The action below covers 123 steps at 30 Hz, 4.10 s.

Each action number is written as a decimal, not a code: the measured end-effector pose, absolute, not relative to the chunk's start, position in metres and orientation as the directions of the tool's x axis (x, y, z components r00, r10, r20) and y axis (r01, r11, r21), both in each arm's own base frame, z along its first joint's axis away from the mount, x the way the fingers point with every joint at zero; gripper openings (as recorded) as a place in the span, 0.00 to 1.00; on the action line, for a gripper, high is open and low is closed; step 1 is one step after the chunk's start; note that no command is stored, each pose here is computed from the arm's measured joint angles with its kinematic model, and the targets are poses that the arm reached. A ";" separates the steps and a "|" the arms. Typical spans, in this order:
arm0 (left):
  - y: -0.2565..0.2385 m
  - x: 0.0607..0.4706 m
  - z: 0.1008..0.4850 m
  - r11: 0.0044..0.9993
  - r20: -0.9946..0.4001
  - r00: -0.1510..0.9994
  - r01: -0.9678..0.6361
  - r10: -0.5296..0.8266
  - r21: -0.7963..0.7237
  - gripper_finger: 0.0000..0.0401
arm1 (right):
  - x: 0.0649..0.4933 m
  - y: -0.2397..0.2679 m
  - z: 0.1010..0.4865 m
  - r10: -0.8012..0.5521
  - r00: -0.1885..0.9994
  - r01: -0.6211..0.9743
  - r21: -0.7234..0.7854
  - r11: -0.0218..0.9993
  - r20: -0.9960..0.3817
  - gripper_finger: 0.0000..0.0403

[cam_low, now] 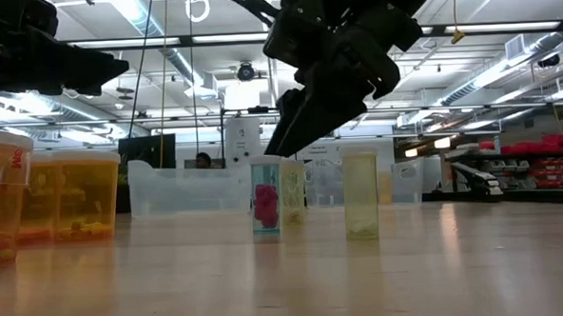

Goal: Pick and place medicine bottles into bin by pill shape (circle, oval)
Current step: Put the top yellow pill bottle into the right transparent bin

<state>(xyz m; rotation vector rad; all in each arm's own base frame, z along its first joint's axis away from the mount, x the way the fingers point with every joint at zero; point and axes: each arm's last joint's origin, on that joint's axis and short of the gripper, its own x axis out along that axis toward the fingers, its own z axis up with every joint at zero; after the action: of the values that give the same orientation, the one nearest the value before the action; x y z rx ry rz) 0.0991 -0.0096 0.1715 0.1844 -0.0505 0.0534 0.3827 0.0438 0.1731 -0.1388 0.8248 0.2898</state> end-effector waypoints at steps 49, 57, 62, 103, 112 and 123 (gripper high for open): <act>-0.010 0.099 0.171 0.982 0.054 0.997 -0.059 0.050 0.182 0.43 | 0.347 -0.006 0.224 -0.008 0.610 -0.131 -0.111 0.985 -0.793 0.34; -0.010 0.099 0.171 0.982 0.054 0.997 -0.059 0.050 0.182 0.43 | 0.321 -0.041 0.262 -0.132 0.645 0.017 -0.160 0.987 -0.752 0.34; -0.010 0.099 0.171 0.982 0.054 0.997 -0.059 0.050 0.182 0.43 | 0.311 -0.068 0.268 -0.190 0.636 0.086 -0.176 0.981 -0.748 0.34; -0.010 0.099 0.171 0.982 0.055 0.997 -0.059 0.050 0.182 0.43 | 0.265 -0.170 0.173 -0.349 0.585 0.404 -0.111 0.908 -0.732 0.34; -0.010 0.099 0.171 0.982 0.054 0.997 -0.059 0.050 0.182 0.43 | 0.263 -0.172 0.173 -0.353 0.582 0.413 -0.107 0.904 -0.733 0.39; -0.010 0.099 0.172 0.982 0.055 0.997 -0.059 0.050 0.182 0.43 | 0.263 -0.172 0.173 -0.361 0.577 0.419 -0.114 0.901 -0.733 0.47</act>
<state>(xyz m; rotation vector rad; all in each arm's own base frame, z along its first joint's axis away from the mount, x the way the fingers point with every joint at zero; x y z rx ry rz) 0.0995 -0.0096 0.1715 0.1845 -0.0498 0.0545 0.2631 -0.1720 0.1734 0.0742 0.8403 -0.4571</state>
